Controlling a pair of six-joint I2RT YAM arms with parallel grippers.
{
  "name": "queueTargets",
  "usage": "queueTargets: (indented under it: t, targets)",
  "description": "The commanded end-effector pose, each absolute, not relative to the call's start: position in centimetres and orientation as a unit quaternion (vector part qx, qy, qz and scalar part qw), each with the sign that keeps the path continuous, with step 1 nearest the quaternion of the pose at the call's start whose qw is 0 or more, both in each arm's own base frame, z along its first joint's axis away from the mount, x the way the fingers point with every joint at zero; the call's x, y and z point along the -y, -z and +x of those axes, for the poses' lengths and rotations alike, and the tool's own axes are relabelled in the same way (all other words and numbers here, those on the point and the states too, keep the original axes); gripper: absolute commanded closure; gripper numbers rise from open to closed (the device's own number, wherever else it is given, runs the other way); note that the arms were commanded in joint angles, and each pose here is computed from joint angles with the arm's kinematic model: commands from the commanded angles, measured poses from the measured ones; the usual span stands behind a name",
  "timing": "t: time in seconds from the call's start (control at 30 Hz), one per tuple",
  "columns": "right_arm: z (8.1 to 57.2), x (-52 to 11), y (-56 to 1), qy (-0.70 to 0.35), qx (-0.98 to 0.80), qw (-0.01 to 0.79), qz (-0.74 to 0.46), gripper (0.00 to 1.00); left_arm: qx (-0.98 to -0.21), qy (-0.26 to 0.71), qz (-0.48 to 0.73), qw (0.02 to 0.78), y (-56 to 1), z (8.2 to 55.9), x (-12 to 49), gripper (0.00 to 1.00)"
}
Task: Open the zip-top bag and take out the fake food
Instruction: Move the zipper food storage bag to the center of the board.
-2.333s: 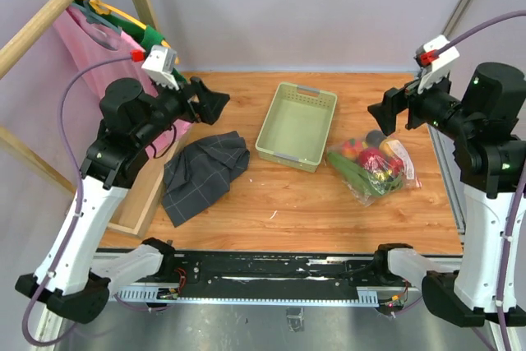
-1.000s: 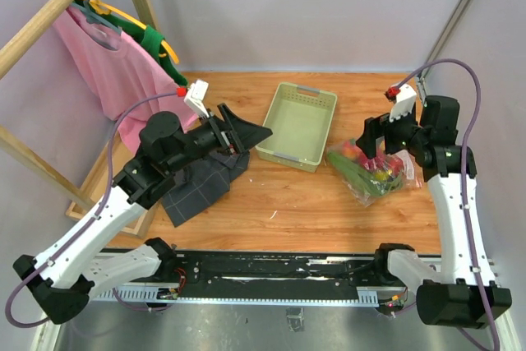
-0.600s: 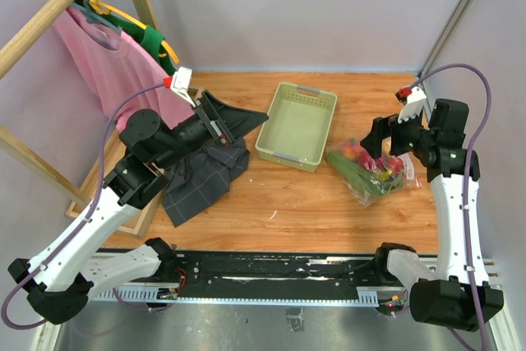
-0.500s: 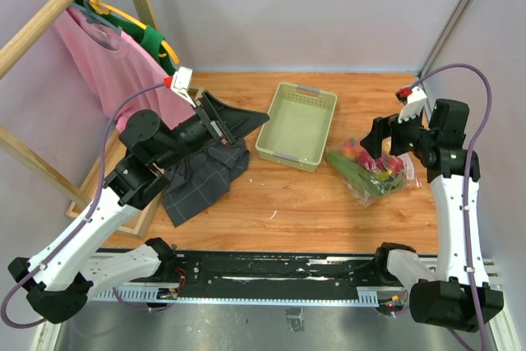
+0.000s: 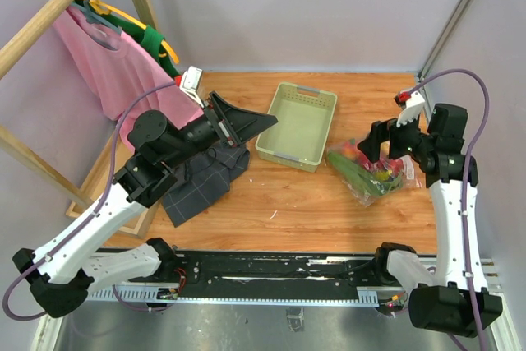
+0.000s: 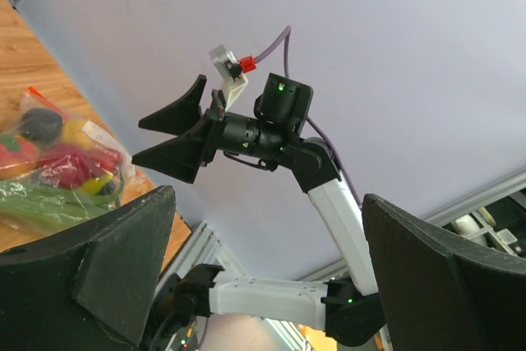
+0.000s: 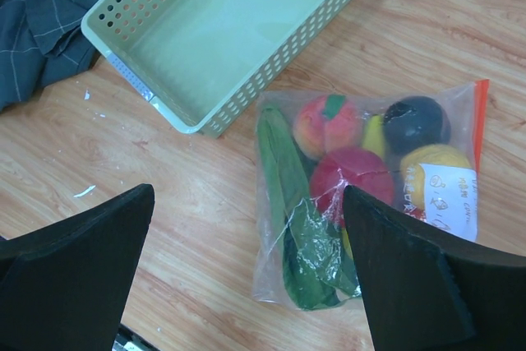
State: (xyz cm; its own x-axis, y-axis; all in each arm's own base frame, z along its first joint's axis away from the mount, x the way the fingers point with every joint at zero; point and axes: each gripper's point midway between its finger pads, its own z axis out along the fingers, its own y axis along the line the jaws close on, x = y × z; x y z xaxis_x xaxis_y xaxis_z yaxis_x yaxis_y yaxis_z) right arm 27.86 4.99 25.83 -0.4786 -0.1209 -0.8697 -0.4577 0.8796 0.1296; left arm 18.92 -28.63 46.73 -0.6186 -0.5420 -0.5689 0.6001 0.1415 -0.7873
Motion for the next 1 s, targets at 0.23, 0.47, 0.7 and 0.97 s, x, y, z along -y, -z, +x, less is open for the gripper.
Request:
queueTargets:
  t: [0.23,0.47,0.7,0.97]
  targets:
    - [27.9,-4.9,-25.4,-0.185,-0.826,0.500,-0.184,0.02,-0.596,0.656,0.052,0.461,-48.7,16.9,29.5,0.01]
    - [26.1,-5.7,-25.2,-0.168,-0.800,0.485,-0.310,0.02,-0.657,0.536,0.065,0.527,-38.9,19.8,28.1,0.01]
    - [23.3,-6.2,-22.1,-0.159,-0.784,0.431,-0.417,0.02,-0.672,0.518,0.093,0.520,-30.3,18.4,27.0,0.01]
    - [22.0,-4.2,-14.2,-0.006,-0.812,0.290,-0.506,0.02,-0.643,0.572,0.049,0.507,-27.0,16.7,25.6,0.01]
